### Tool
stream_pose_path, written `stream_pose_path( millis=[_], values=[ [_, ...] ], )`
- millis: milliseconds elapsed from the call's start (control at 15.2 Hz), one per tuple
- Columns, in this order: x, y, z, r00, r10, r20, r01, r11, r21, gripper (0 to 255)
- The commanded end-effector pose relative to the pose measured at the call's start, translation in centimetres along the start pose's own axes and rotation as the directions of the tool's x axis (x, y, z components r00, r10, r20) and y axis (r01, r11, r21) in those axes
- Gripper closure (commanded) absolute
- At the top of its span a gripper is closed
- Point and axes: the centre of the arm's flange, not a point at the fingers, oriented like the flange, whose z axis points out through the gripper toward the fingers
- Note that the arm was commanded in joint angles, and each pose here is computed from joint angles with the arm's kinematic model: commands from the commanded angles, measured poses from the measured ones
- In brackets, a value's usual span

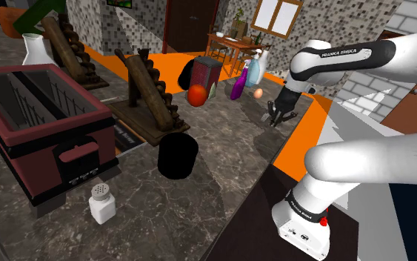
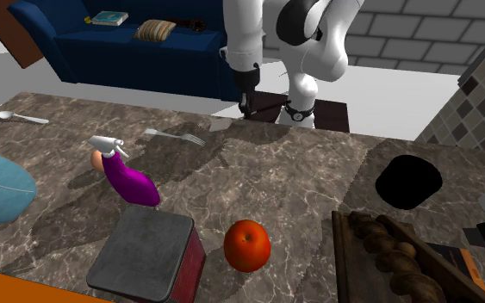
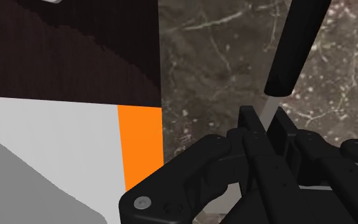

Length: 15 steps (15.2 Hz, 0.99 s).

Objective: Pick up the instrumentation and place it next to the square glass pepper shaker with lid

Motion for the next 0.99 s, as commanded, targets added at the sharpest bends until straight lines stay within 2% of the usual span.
stream_pose_path(
  millis=[0,924],
  values=[
    [-0.1,0.0,-1.2,1.000,0.000,0.000,0.000,1.000,0.000,255],
    [-0.5,0.0,-8.6,1.000,0.000,0.000,0.000,1.000,0.000,255]
  ],
)
